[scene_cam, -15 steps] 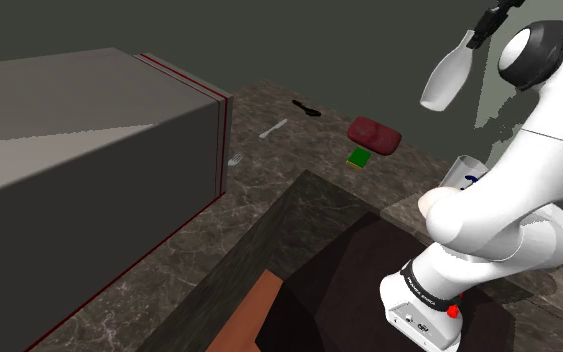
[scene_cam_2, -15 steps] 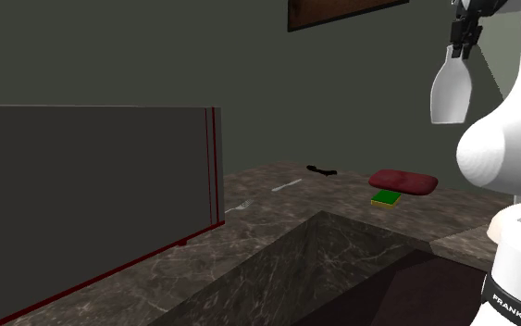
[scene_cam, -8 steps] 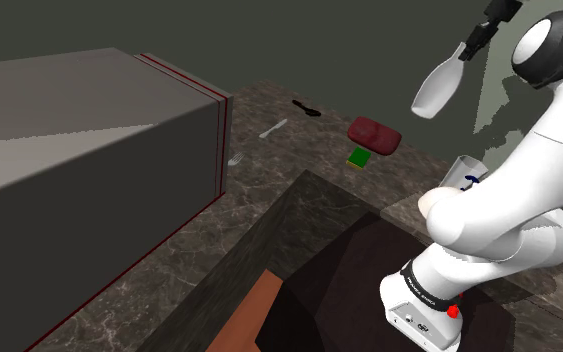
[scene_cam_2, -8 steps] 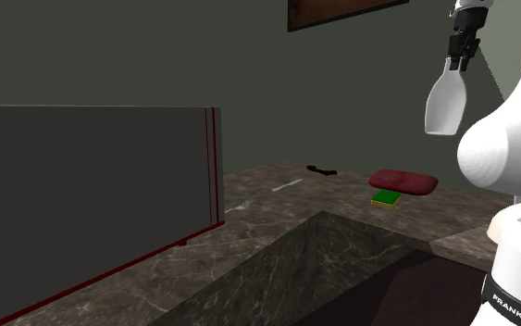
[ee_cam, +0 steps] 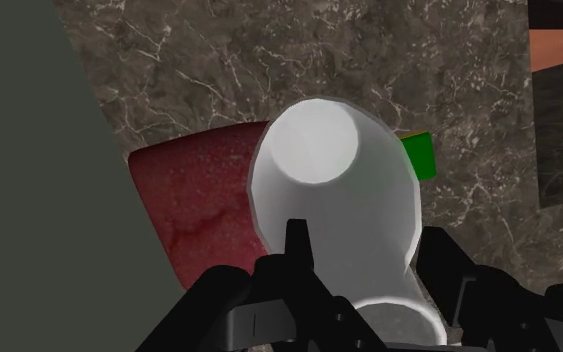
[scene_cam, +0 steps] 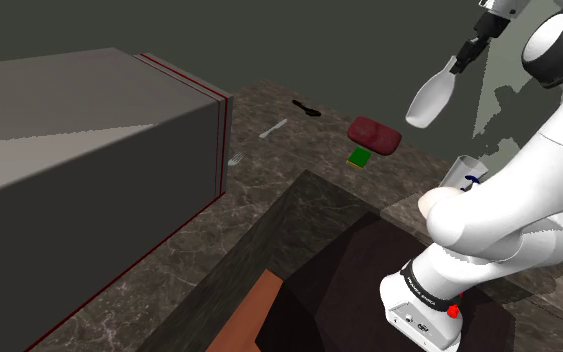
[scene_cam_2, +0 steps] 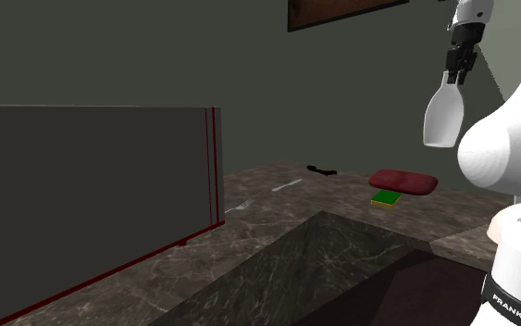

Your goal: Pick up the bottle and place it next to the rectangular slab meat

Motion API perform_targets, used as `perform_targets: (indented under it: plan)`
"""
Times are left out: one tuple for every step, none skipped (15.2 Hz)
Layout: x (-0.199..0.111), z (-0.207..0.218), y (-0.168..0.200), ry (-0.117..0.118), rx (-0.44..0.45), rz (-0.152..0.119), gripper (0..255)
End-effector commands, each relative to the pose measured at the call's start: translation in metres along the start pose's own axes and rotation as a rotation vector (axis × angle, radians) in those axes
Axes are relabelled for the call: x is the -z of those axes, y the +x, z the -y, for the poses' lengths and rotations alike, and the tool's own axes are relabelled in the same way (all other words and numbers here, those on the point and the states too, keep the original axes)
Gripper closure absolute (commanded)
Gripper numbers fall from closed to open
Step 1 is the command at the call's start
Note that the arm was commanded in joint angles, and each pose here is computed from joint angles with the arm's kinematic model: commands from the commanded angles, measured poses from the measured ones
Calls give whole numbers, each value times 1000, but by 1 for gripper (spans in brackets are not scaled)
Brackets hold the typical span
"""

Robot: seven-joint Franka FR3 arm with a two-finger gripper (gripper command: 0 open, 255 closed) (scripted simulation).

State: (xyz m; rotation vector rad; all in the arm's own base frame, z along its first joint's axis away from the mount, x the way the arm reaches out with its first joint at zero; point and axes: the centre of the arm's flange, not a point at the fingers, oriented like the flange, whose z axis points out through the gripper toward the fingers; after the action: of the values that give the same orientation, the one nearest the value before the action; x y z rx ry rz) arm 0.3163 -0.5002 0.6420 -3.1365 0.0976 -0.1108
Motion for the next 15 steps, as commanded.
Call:
perform_targets:
  plan:
    - [-11,0,-1,-1,0,-1,255]
    - [-16,0,-1,-1,0,-1,255]
    - [-21,0,-2,-1,0,-1,255]
    - [-26,0,-2,-1,0,-1,255]
    - [-32,0,-3,-1,0,-1,255]
    - [-37,0,-3,-1,0,-1,255]
    - [-42,0,-3,-1,0,-1,255]
    - [-47,0,-4,-1,0,-1,255]
    - [-53,0,-4,-1,0,-1,255]
    - [-58,0,-4,-1,0,-1,255]
    - [-63,0,-5,-1,0,-1,255]
    - [-69,0,-5,-1,0,-1,255]
    - [-74,0,-6,-1,0,-1,255]
    - [-79,-1,-6,-1,0,-1,255]
    - [-84,-1,-6,-1,0,-1,255]
